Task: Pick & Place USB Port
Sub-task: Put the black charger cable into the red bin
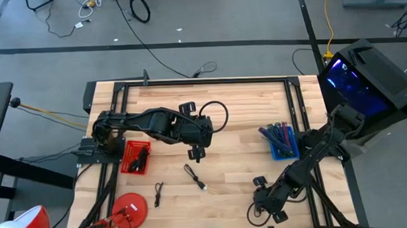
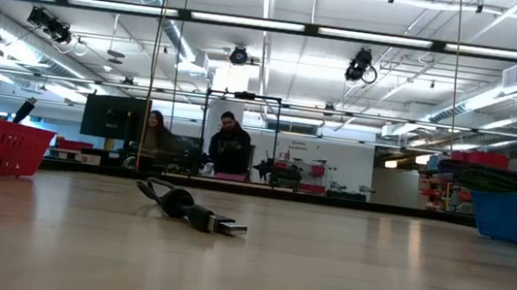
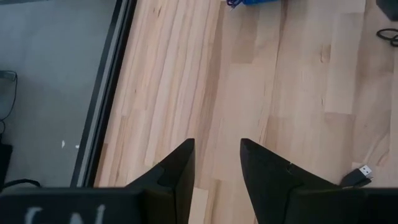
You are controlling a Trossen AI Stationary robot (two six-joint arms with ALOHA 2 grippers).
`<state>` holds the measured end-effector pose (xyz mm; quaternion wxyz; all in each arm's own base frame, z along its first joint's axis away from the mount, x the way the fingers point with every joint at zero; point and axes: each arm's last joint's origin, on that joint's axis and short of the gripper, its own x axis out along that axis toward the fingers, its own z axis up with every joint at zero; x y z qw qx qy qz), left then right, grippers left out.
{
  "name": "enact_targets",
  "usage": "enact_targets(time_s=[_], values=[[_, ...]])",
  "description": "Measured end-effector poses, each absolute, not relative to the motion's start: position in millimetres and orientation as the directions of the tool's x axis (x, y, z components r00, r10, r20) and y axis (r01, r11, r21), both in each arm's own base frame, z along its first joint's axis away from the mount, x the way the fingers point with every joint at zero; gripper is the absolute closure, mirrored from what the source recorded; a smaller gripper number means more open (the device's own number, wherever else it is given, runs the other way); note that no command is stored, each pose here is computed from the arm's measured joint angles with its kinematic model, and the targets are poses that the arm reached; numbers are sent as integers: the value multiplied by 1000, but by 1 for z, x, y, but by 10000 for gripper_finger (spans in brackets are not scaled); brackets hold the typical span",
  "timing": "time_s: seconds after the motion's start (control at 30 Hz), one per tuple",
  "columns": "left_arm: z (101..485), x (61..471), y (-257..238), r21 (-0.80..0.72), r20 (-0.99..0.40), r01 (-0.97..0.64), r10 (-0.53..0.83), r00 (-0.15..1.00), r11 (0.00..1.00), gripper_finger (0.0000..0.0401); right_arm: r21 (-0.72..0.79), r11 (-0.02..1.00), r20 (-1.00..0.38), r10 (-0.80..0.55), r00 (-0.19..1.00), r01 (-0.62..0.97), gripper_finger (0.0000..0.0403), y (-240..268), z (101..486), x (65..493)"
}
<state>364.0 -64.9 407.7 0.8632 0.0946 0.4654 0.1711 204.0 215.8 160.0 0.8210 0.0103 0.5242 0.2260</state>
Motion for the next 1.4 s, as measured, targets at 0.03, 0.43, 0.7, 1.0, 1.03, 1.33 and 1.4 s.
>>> enact_targets(time_s=[0.03,0.43,0.7,1.0,1.03,1.33,1.4], values=[[408,364,-65,323,-771,-208,384,508,923,268,255,894,-855,387,347,-370,241,218,156,206],[408,364,-65,311,-771,-225,383,508,923,268,223,884,-886,360,292,-412,244,227,117,215],[408,364,-65,308,-770,-229,383,510,924,268,156,900,-895,303,326,-407,318,222,115,218],[408,365,-65,307,-769,-229,383,512,924,268,148,891,-873,321,367,-429,398,216,124,231],[408,365,-65,307,-769,-229,383,512,924,268,123,896,-871,303,387,-426,399,214,128,234],[408,364,-65,310,-769,-225,383,512,924,268,-143,932,-830,70,553,-333,402,186,201,249],[407,364,-66,320,-773,-210,383,505,924,268,-173,945,-788,35,615,-276,402,176,219,249]])
